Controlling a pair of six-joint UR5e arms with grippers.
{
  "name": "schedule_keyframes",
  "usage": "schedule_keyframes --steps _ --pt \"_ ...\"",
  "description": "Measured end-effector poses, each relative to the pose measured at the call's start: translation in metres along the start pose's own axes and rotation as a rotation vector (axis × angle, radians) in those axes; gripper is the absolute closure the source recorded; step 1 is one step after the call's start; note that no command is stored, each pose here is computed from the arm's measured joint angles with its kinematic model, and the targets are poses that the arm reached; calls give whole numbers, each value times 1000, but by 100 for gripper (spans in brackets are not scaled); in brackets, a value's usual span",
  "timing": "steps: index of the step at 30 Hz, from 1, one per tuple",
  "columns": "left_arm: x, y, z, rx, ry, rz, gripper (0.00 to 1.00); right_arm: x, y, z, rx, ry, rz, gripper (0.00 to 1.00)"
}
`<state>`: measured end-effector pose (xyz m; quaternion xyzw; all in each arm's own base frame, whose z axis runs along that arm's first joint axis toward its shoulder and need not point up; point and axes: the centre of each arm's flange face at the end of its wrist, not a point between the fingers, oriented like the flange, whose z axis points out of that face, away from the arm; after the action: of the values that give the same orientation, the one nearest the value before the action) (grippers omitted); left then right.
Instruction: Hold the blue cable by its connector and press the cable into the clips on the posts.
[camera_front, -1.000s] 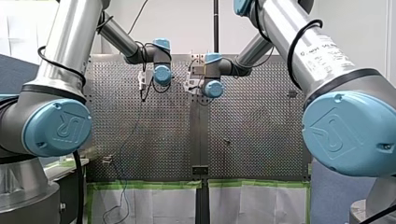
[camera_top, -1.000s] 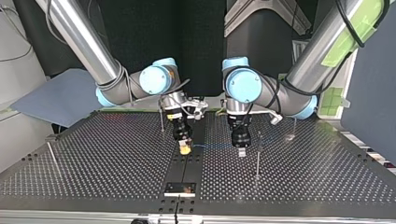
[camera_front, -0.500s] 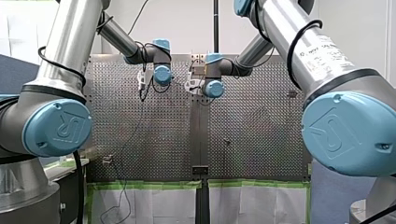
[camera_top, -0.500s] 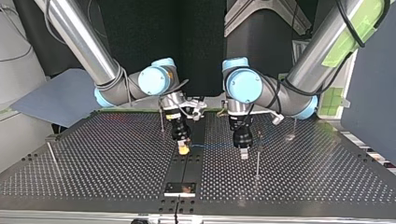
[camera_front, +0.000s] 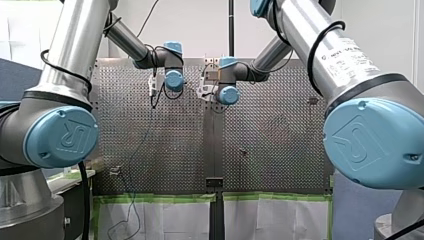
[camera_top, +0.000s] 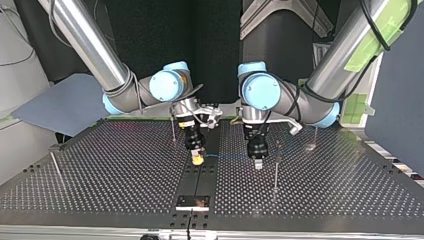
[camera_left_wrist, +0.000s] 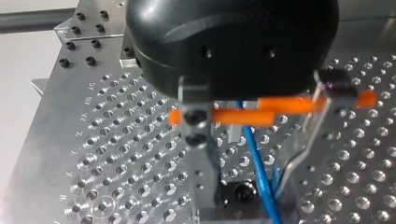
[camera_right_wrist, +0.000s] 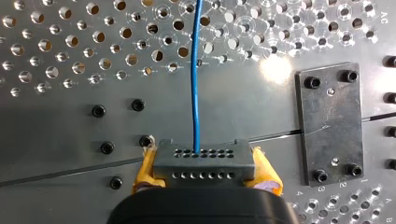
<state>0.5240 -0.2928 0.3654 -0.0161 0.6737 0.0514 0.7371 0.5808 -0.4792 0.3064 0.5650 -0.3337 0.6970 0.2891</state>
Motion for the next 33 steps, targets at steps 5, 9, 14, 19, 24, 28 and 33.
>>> schedule_keyframes --steps 5,9,14,19,24,28,33 --pt "0 -1 -1 2 4 -7 100 0 0 0 1 -2 -2 100" --pt "0 -2 -2 5 6 -15 100 -1 0 0 1 -3 -1 100" --pt "0 -3 -3 8 6 -23 100 -1 2 0 -2 -5 0 100" --pt "0 -3 -3 8 6 -25 82 -1 3 0 -3 -5 -1 100" --pt "1 -2 -3 4 9 -22 49 -1 3 0 -4 -6 0 100" --pt "1 -2 -4 1 13 -19 42 -1 3 0 -4 -7 -1 100" --pt "1 -2 -4 1 15 -23 42 -1 4 0 -5 -7 -1 100"
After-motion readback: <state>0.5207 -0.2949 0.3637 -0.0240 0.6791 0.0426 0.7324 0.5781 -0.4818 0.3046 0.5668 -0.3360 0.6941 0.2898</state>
